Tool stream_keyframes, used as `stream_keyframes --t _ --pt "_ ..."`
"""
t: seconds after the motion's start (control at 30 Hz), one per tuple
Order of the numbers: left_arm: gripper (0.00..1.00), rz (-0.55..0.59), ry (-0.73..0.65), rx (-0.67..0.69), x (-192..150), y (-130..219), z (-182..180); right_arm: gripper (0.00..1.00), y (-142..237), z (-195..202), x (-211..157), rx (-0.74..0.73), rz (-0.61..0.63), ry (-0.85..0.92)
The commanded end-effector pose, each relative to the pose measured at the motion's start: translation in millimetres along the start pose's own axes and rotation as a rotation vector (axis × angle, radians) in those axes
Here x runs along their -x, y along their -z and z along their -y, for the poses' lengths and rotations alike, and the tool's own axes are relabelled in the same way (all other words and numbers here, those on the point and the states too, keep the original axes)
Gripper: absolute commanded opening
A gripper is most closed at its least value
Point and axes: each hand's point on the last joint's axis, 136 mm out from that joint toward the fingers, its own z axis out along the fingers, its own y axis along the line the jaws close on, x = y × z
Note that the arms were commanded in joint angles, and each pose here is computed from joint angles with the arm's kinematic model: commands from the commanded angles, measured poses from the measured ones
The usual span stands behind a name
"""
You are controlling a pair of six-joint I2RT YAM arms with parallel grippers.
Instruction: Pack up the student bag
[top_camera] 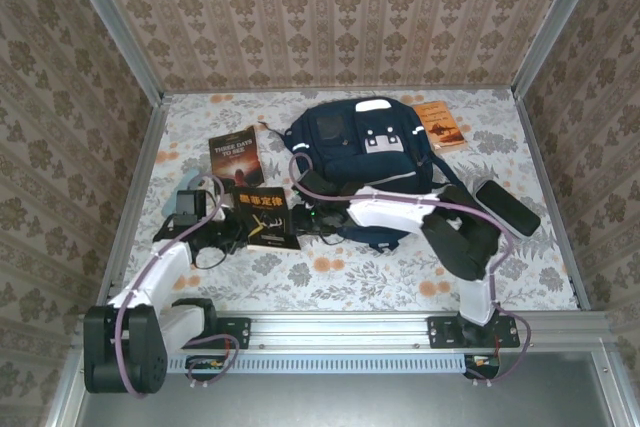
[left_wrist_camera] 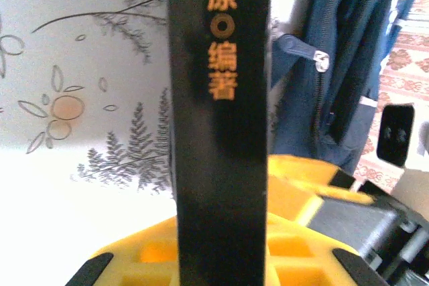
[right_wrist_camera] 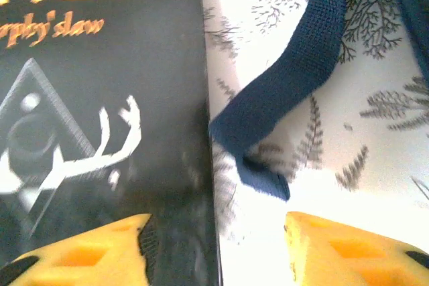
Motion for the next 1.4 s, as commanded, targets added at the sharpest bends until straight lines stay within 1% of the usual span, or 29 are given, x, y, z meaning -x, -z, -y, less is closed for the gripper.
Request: stream_keyframes --t 0.0,0.2,0.33,0.43,0.53,0.57,0.67,0.77,0.9,1.0,1.13,1.23,1.37 --pt "0.06 0.055 -0.107 -0.108 7.0 20.9 46.2 0.64 54.2 -25.0 23.5 0.179 0.112 -0.026" --pt "0.07 0.158 -0.139 -0.216 11.0 45.1 100.4 0.82 111.0 -19.8 33.3 0.368 0.239 -0.120" --pt "0.08 0.255 -0.147 -0.278 17.1 54.5 139.9 0.90 154.0 -18.0 40.7 0.487 0.335 -0.168" --pt "0.08 0.311 -0.150 -0.351 17.4 58.4 177.5 0.94 175.7 -18.6 46.0 0.562 0.369 -0.212" --pt "0.08 0.369 -0.167 -0.407 16.9 62.8 214.0 0.96 190.8 -22.6 51.0 0.629 0.384 -0.279" --pt "0.08 0.364 -0.183 -0.421 9.0 60.7 226.5 0.97 193.9 -23.7 52.6 0.651 0.380 -0.317" --pt "0.08 0.392 -0.209 -0.454 3.7 62.4 257.2 0.98 203.1 -31.2 59.1 0.734 0.376 -0.401" --pt "0.08 0.387 -0.209 -0.475 -0.5 56.6 279.5 0.98 205.9 -35.4 65.8 0.777 0.354 -0.498" --pt "0.08 0.386 -0.206 -0.502 -5.0 53.8 303.8 0.97 216.0 -41.9 79.4 0.859 0.367 -0.553" --pt "0.08 0.388 -0.200 -0.509 -8.1 50.9 316.1 0.96 224.0 -43.8 92.2 0.906 0.385 -0.598" --pt "0.08 0.386 -0.190 -0.520 -11.7 45.9 327.4 0.89 230.6 -45.7 106.4 0.974 0.398 -0.651" --pt "0.07 0.380 -0.181 -0.516 -15.0 39.5 329.8 0.79 231.0 -45.6 112.6 1.000 0.392 -0.677" --pt "0.07 0.354 -0.155 -0.511 -17.8 27.4 329.7 0.60 234.4 -38.1 118.7 1.009 0.412 -0.701"
